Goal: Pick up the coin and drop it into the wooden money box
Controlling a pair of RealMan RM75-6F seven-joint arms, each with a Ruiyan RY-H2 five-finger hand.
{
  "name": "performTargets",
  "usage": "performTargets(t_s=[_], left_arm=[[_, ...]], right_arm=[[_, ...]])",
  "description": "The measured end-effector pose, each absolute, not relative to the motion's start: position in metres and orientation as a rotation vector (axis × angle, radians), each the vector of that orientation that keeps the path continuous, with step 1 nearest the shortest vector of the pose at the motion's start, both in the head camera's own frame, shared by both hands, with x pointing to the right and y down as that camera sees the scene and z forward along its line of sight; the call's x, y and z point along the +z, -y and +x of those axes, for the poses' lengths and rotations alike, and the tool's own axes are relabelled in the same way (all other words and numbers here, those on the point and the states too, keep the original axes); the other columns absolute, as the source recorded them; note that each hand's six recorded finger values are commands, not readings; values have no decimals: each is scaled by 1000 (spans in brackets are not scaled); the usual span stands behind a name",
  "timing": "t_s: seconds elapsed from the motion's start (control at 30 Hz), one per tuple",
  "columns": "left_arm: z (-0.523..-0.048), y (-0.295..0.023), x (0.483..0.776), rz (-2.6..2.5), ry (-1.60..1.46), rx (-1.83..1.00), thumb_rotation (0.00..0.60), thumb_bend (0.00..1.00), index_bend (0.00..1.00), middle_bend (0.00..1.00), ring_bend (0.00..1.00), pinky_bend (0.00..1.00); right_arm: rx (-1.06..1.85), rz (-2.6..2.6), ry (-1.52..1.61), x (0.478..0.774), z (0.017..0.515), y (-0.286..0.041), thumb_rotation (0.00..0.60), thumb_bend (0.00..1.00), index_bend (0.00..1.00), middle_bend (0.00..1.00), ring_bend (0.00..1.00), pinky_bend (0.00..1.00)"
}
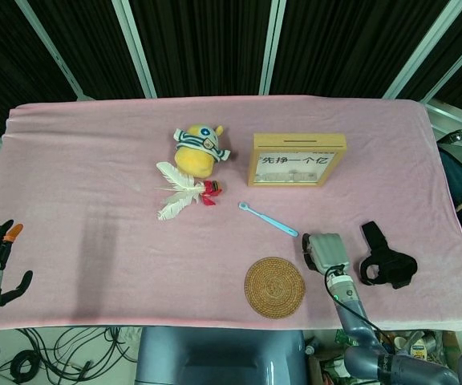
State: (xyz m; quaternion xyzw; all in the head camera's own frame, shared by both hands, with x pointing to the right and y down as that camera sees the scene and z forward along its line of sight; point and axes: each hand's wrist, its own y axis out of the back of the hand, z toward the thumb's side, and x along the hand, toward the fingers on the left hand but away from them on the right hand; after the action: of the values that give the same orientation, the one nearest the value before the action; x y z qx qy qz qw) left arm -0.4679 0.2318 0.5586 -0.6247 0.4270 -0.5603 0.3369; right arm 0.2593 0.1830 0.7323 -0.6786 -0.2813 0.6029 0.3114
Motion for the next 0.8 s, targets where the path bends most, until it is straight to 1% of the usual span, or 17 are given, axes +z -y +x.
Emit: performTargets(t_s=[0.43,0.8], left_arm=[[-467,-232,560,-1636,-1112,-1463,600,355,64,0,0,0],[-468,-233,560,-1638,-1115,-1467,600,355,64,0,0,0]], right_arm=[[1573,-1785,759,729,258,-180,600,382,524,870,884,930],[1569,-1784,760,730,257,-179,600,383,548,870,885,930]])
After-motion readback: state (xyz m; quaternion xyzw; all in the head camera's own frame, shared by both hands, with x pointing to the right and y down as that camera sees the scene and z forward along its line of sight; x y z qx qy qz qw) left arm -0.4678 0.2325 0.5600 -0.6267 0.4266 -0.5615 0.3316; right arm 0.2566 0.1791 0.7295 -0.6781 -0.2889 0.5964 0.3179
